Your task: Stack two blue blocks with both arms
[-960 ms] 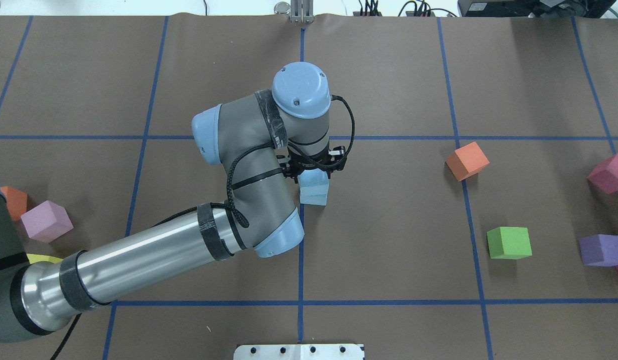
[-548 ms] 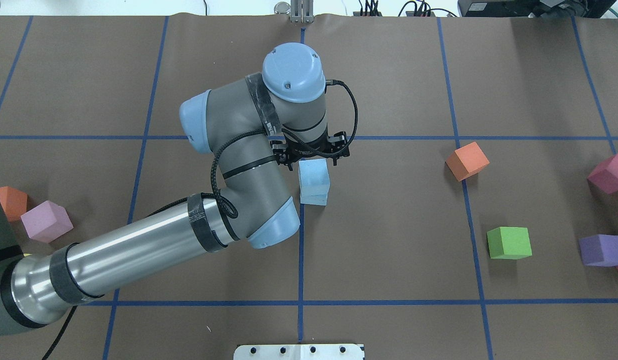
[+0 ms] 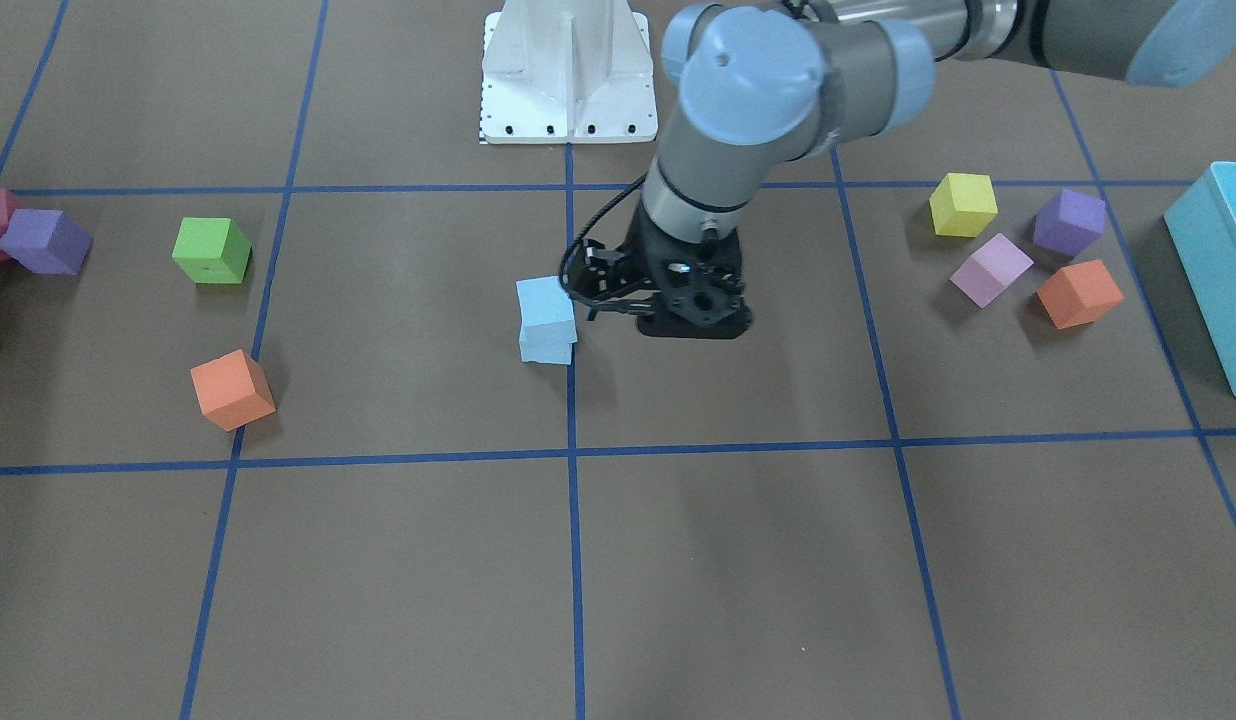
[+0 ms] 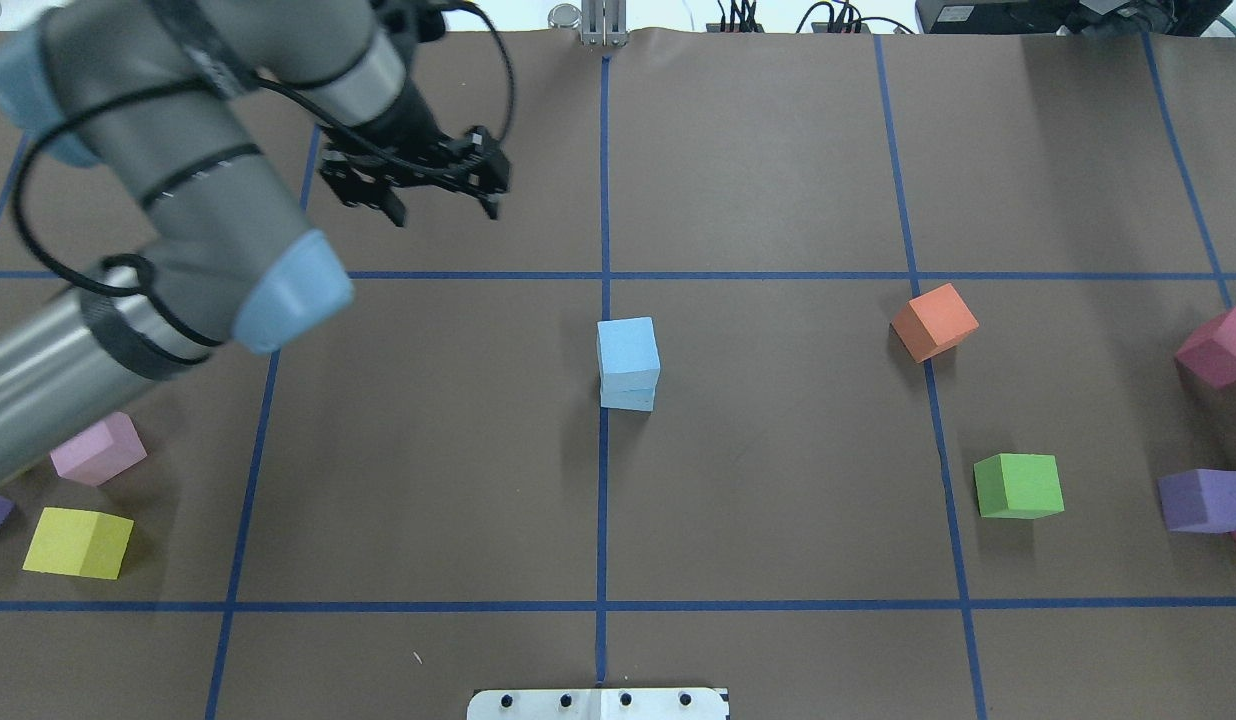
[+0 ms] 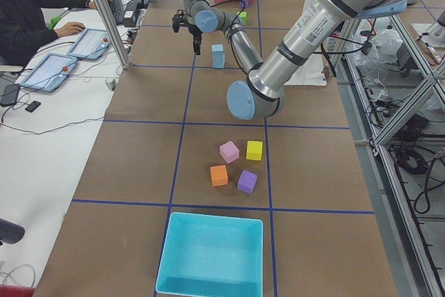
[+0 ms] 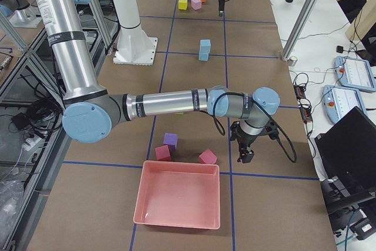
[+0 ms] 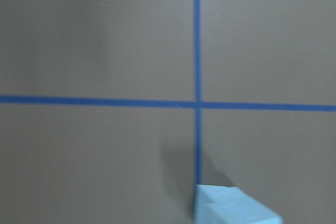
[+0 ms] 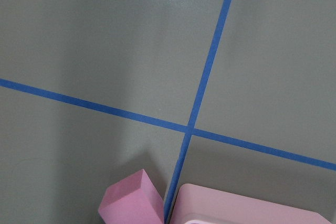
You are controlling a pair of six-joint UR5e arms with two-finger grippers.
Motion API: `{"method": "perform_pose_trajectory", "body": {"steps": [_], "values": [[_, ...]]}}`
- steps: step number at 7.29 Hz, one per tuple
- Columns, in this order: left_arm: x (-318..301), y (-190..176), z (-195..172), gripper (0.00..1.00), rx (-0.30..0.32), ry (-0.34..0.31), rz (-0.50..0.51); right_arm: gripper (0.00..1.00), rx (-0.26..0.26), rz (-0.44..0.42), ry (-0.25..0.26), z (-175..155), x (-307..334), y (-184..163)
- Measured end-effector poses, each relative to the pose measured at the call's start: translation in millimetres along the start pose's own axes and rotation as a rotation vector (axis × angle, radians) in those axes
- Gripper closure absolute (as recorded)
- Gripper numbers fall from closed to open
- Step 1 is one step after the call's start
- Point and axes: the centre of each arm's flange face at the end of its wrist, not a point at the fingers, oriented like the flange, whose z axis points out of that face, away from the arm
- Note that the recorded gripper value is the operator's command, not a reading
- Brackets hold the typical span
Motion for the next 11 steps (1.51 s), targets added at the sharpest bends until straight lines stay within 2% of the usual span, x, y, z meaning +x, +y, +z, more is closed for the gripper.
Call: {"method": "perform_pose_trajectory", "body": {"steps": [3, 4, 6, 8, 11], "values": [[-213.6, -15.3, -92.1, 0.02, 0.031, -0.103, 0.159, 0.00, 0.004, 0.003, -0.001, -2.0, -1.6, -0.1], [-291.3, -3.4, -108.3, 0.02, 0.029, -0.112, 0.188, 0.00, 0.008, 0.002, 0.000, -4.0, -2.8, 1.0], [-420.4, 46.9, -118.2, 0.02, 0.055, -0.112, 0.187, 0.00, 0.025, 0.003, -0.006, -11.7, -7.4, 7.2], [-492.4, 93.0, -106.1, 0.02, 0.078, -0.119, 0.160, 0.00, 0.039, 0.019, -0.007, -17.9, -11.0, 14.5], [-531.5, 109.2, -99.7, 0.02, 0.079, -0.131, 0.116, 0.00, 0.054, 0.089, -0.006, -23.7, -14.8, 12.2]]}}
